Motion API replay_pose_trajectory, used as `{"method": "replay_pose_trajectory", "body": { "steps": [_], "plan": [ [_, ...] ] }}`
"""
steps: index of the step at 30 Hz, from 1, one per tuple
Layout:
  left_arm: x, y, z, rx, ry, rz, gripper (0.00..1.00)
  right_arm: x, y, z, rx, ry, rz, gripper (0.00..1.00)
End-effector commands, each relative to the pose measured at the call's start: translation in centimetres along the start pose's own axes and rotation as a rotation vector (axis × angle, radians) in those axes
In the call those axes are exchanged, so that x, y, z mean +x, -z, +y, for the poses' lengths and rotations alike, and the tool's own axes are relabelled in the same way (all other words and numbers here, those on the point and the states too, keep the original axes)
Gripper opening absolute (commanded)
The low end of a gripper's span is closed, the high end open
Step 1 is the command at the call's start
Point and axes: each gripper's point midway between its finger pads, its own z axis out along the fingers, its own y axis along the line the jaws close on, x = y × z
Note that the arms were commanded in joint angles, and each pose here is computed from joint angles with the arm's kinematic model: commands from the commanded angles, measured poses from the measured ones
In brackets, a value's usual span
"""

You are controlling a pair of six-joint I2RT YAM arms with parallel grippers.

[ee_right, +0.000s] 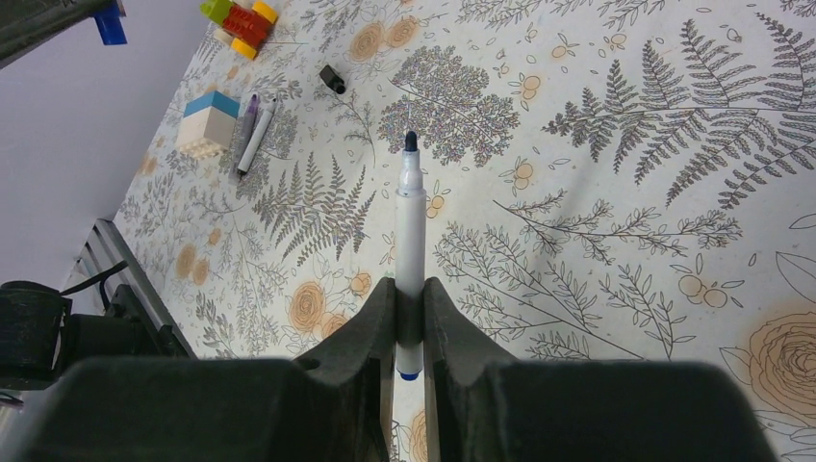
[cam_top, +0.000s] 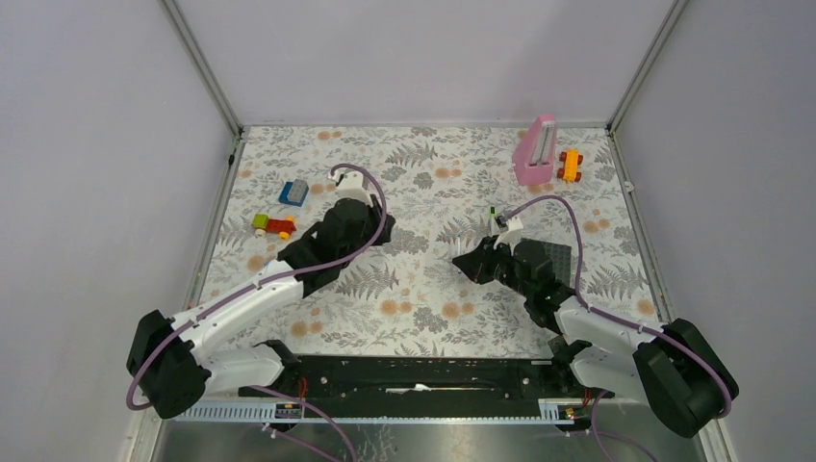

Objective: Insert the pens into the pen caps

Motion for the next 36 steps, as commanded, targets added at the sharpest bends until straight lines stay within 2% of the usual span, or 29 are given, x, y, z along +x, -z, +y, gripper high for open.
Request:
{"method": "replay_pose_trajectory", "body": {
  "steps": [1,9,20,26,36],
  "plan": [
    [-2.4,-0.4,-1.2,0.081,0.067,-0.082,0.0,-1.5,0.0,0.9,-0.039,0.015,-0.051,0.0],
    [-4.5,0.6,-3.5,0.214,0.136,-0.136,0.0,-2.0,0.3,3.5,-0.178,0.07,-0.052,0.0],
    [-7.4,5.3,-7.2,0.451,0.201,-0.203,0.0,-4.7,1.6,12.8,-0.493,0.175,-0.029,0.0],
    [-8.2,4.2,-5.8,0.347,0.193,-0.22,0.0,-5.8,0.8,13.6,-0.483,0.202,-0.039,0.0],
    [-8.4,5.6,-8.7,0.519,0.19,-0.199,0.0,-5.7,1.2,15.0,-0.526,0.299,0.007,0.0]
  ]
}}
